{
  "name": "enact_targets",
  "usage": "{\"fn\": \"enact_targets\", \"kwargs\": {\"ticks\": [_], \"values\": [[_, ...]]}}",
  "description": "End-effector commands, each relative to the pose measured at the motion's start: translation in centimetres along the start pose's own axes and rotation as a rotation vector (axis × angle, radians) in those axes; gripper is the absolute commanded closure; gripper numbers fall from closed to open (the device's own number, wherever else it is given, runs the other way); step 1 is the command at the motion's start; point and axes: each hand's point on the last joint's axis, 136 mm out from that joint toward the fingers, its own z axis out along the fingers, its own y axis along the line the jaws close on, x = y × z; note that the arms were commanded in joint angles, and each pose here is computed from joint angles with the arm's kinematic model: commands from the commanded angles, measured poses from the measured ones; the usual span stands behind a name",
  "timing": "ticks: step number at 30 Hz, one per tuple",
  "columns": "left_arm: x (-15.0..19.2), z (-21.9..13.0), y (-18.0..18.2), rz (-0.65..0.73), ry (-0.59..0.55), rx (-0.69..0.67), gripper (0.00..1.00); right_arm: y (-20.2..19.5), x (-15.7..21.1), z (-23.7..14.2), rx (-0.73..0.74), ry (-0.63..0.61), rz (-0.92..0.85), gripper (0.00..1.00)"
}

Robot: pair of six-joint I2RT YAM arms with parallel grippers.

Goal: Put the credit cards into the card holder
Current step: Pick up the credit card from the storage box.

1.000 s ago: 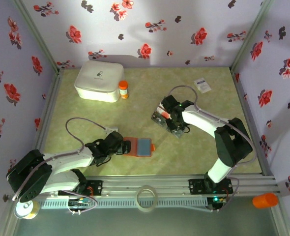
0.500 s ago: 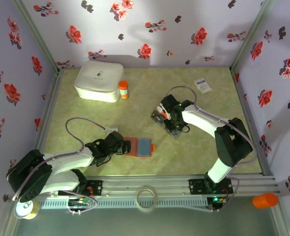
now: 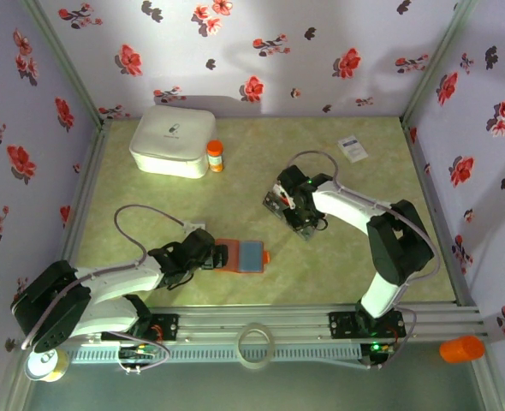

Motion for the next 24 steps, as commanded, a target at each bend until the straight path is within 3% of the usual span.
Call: {"fn": "enact_targets", "kwargs": {"ticks": [1, 9, 18, 24], "values": [[-0.2, -0.2, 0.4, -0.002, -0.021, -0.017, 0.00, 0.3, -0.6, -0.6, -0.008, -0.018, -0.023, 0.75], [-0.2, -0.2, 0.4, 0.001, -0.019, -0.020, 0.00, -0.1, -1.1, -2.2, 0.003, -0.050, -0.021, 0.74], [-0.2, -0.3, 0.4, -0.002, -0.020, -0.018, 0.00, 0.2, -1.0, -2.1, -0.010, -0.041, -0.024, 0.83], [-0.2, -0.4, 0.5, -0.003, -0.020, -0.017, 0.00, 0.2, -0.5, -1.1, -0.008, -0.015, -0.030, 0.79]]}}
